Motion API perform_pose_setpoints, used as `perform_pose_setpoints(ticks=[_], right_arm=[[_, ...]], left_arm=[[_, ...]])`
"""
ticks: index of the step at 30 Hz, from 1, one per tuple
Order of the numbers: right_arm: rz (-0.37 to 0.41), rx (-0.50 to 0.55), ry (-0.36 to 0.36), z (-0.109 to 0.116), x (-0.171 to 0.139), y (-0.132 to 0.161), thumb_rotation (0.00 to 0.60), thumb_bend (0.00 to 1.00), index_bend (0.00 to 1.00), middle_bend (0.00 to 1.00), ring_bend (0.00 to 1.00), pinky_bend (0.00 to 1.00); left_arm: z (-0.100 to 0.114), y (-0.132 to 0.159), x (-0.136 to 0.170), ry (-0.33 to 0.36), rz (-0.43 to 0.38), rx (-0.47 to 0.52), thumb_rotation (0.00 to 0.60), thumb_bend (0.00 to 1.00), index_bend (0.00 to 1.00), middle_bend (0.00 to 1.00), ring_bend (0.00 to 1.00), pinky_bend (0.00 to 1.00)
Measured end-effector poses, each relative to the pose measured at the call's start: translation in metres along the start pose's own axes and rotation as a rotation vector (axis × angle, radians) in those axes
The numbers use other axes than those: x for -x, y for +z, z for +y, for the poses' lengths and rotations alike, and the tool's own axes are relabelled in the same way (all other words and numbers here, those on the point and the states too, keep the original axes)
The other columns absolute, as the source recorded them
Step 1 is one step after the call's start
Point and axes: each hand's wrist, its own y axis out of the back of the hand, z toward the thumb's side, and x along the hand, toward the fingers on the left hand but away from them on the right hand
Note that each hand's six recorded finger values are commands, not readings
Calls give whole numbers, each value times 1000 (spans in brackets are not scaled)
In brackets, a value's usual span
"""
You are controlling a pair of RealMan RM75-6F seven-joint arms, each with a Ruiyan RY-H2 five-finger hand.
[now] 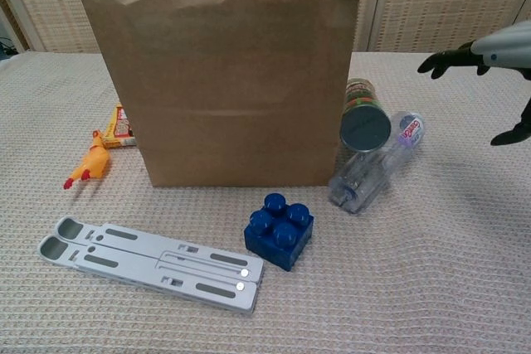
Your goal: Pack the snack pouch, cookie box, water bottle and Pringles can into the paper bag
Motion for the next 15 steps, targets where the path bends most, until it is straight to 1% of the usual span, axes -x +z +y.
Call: perform_pose_setpoints(ticks=[6,15], right_arm=[[0,-25,50,-21,14,8,600,78,0,86,29,189],[-15,-64,77,-33,36,15,600,79,0,86,37,189]], left_arm=[[0,0,0,-1,-1,2,600,381,56,0,0,0],[0,0,0,-3,-3,5,600,381,56,0,0,0]])
